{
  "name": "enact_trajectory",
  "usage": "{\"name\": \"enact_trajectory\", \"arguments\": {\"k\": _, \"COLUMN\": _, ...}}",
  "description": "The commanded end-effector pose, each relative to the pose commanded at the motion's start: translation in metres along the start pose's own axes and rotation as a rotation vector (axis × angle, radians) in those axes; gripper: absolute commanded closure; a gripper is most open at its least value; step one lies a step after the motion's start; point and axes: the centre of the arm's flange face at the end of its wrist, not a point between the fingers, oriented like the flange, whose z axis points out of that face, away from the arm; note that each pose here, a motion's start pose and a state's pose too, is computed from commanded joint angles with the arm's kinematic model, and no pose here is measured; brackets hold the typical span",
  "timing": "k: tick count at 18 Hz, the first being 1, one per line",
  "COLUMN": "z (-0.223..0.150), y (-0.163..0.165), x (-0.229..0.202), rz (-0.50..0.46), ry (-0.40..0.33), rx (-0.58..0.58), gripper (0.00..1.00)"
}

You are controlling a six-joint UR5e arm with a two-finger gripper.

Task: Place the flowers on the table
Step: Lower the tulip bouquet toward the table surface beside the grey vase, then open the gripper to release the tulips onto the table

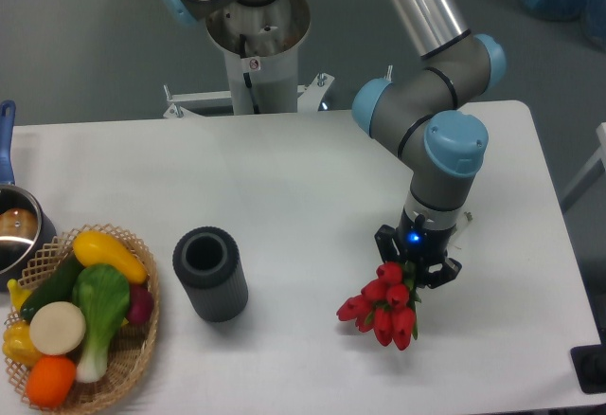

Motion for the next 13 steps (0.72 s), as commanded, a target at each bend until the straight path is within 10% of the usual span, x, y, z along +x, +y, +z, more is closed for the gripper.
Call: {"name": "enact_trajectory", "arguments": {"k": 13, "z": 0.016, "y": -0.012, "x": -0.007, "rz": 0.023, "ry": 0.007, "rx": 0.001, "gripper": 0.43}}
